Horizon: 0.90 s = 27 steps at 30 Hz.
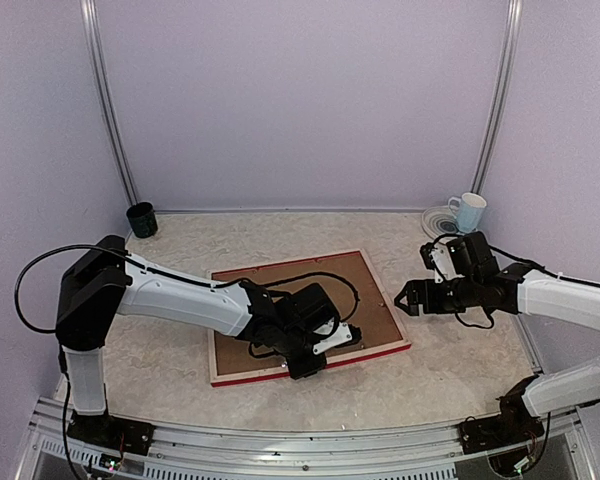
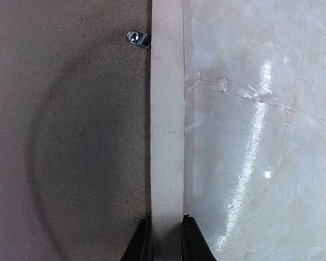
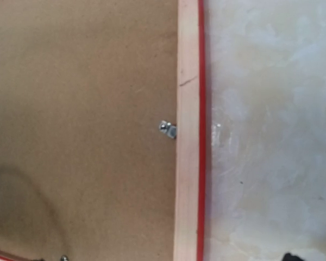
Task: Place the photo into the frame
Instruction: Pick up the photo frame from the center of the board.
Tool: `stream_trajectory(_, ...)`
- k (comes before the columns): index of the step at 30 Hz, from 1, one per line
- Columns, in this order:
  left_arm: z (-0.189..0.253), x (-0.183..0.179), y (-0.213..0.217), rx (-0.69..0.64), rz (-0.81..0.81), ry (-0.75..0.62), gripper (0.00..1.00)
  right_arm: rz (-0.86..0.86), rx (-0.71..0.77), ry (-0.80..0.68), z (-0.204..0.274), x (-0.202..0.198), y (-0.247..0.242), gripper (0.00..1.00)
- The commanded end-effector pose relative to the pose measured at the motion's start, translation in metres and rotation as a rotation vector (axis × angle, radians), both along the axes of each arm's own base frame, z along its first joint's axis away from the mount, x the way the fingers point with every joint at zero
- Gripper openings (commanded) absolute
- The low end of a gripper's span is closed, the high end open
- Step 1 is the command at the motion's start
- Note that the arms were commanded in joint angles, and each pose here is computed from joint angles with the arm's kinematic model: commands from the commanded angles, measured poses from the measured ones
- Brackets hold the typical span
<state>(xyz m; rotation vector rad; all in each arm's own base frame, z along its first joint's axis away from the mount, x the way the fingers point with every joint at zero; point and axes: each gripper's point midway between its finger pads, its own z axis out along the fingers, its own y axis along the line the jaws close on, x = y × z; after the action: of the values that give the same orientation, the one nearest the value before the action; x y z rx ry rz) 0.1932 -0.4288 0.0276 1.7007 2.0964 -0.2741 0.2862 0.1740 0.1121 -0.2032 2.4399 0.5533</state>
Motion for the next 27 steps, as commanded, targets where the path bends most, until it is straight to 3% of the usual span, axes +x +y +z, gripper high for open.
stream_trajectory(1, 0.005, 0.007, 0.001, 0.009, 0.021, -0.008, 0.00, 0.027, 0.046, -0.009, 0.007, 0.006, 0.004, 0.94)
stream_trajectory(14, 0.051, 0.007, -0.003, -0.068, 0.011, -0.059, 0.00, 0.092, 0.190, 0.083, -0.007, 0.003, 0.005, 0.94)
stream_trajectory(27, 0.089, -0.001, -0.005, -0.121, -0.008, -0.108, 0.00, 0.205, 0.466, 0.227, -0.020, -0.016, 0.027, 0.86)
